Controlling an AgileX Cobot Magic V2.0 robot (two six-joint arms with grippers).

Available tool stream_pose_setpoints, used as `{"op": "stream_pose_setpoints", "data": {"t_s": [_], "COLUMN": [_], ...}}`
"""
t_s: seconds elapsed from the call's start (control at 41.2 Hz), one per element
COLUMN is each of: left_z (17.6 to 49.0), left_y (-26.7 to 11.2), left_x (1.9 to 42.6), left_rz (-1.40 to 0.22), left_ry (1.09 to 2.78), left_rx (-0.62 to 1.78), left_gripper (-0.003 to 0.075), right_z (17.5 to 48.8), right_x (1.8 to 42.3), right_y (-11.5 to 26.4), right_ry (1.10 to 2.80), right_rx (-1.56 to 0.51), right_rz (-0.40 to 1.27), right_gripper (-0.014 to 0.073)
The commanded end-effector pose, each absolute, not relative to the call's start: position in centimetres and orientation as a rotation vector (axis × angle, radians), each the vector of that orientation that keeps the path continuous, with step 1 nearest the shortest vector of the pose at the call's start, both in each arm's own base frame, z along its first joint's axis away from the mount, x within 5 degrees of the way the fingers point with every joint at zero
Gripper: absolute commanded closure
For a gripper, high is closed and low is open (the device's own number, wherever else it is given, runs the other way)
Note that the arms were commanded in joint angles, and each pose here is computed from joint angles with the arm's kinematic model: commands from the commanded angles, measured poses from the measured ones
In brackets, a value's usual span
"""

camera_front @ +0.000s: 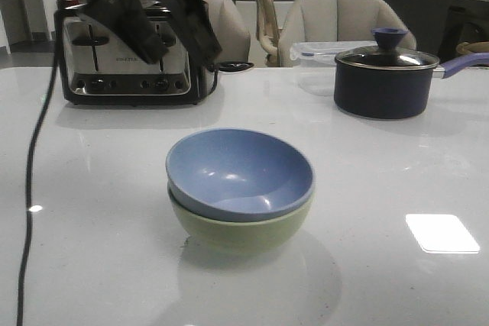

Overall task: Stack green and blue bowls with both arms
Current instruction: 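Open the left gripper and raise it away from the stacked bowls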

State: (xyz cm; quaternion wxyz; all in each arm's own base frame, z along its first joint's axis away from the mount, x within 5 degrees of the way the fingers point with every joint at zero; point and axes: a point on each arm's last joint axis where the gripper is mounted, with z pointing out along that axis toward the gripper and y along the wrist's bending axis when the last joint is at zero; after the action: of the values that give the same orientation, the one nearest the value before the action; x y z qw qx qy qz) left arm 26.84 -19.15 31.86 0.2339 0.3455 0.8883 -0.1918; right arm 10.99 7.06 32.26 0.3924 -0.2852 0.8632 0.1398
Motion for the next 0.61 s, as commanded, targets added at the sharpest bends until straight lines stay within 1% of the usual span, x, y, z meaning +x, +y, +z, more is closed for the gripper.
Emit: {"op": "stream_pose_setpoints", "data": {"t_s": [0.0, 0.121, 0.243, 0.461, 0.534, 0.583], "left_z": [35.3, 36.3, 36.4, 35.5, 35.0, 34.8], "left_y": [-18.0, -15.8, -13.9, -10.8, -9.8, -9.1], "left_x": [23.4, 20.0, 16.9, 12.1, 11.0, 10.5], "left_rz": [-0.575, -0.580, -0.579, -0.567, -0.522, -0.489], "left_ry": [2.302, 2.252, 2.217, 2.180, 2.171, 2.185], "left_rx": [0.926, 0.919, 0.916, 0.932, 0.940, 0.898], "left_gripper": [0.0171, 0.0171, 0.0171, 0.0171, 0.0172, 0.0172], "right_z": [33.6, 33.6, 33.6, 33.6, 33.5, 33.5], "right_x": [11.3, 11.3, 11.3, 11.3, 11.3, 11.2], "right_y": [7.1, 7.1, 7.1, 7.1, 7.1, 7.1], "right_ry": [2.106, 2.106, 2.106, 2.107, 2.110, 2.116], "right_rx": [-0.697, -0.697, -0.697, -0.697, -0.699, -0.701], "right_rz": [0.359, 0.359, 0.359, 0.360, 0.360, 0.361], "right_gripper": [0.0171, 0.0171, 0.0171, 0.0171, 0.0171, 0.0171]}}
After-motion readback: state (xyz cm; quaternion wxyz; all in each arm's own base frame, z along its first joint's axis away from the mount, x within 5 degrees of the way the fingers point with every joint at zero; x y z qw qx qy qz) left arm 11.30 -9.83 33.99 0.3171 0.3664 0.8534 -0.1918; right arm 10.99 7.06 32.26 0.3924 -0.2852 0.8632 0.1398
